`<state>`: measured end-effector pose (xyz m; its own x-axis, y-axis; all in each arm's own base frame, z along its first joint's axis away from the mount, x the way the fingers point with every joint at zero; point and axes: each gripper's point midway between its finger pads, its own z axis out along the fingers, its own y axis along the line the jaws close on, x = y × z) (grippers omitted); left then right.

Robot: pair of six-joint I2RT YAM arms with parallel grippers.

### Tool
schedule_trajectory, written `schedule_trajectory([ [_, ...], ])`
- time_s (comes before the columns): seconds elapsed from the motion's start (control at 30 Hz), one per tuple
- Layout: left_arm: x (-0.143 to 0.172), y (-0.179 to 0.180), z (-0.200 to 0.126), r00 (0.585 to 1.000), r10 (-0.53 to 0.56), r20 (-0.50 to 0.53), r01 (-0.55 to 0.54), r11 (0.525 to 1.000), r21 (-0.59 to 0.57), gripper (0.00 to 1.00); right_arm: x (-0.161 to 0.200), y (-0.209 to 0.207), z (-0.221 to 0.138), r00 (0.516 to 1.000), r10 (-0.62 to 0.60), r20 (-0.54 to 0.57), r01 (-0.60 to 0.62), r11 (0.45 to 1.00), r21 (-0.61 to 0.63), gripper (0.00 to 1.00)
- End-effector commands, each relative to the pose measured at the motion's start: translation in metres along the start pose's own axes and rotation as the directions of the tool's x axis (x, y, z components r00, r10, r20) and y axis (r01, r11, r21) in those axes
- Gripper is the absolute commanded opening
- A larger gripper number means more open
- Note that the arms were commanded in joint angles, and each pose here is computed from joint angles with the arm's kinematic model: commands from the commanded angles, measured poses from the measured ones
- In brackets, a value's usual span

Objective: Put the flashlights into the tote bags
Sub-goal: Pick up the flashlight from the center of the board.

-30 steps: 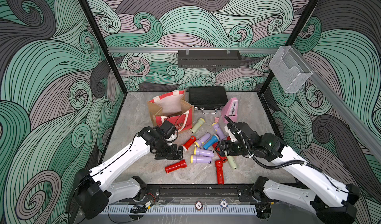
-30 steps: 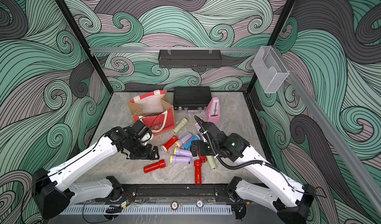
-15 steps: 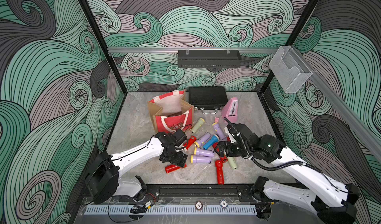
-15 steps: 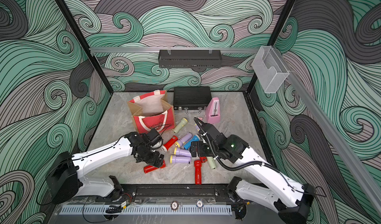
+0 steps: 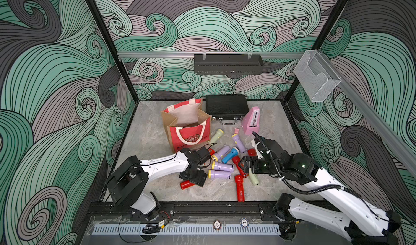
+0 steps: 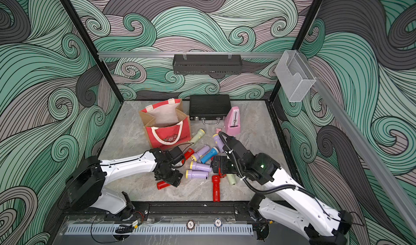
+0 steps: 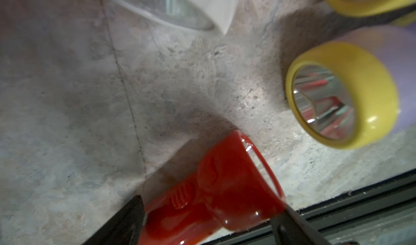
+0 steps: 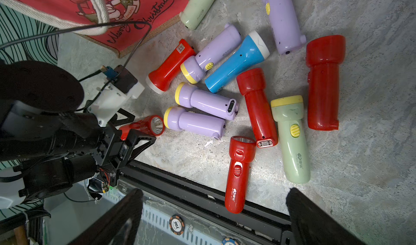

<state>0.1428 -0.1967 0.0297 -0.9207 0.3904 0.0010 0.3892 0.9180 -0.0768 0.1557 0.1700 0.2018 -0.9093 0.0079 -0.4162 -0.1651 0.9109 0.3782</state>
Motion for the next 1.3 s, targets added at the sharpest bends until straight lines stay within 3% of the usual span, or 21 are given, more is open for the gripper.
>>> schedule_trajectory([
  [0.0, -0.007, 0.001, 0.006, 1.000, -0.004, 0.027, 0.005, 0.999, -0.046, 0.85, 0.003, -0.010, -0.001, 1.000, 0.028, 0.006, -0.029, 0.999, 0.039, 0.99],
  [0.47, -0.010, 0.012, 0.012, 0.998, -0.034, 0.054, 0.040, 0.992, -0.123, 0.60, -0.003, -0.006, -0.005, 1.000, 0.018, 0.023, -0.019, 0.999, 0.036, 0.99],
  [1.0, -0.001, 0.017, 0.014, 0.997, -0.056, 0.062, 0.064, 0.989, -0.136, 0.44, -0.012, -0.003, -0.012, 0.998, -0.009, 0.057, 0.007, 0.999, 0.036, 0.99],
  [1.17, -0.001, 0.016, 0.009, 0.995, -0.066, 0.081, 0.076, 0.989, -0.126, 0.31, -0.016, 0.000, -0.013, 0.997, -0.022, 0.068, 0.020, 0.999, 0.028, 0.99],
  [1.27, -0.003, 0.013, 0.000, 0.992, -0.073, 0.100, 0.083, 0.991, -0.104, 0.15, -0.017, 0.001, -0.014, 0.997, -0.026, 0.073, 0.024, 0.999, 0.026, 0.99],
])
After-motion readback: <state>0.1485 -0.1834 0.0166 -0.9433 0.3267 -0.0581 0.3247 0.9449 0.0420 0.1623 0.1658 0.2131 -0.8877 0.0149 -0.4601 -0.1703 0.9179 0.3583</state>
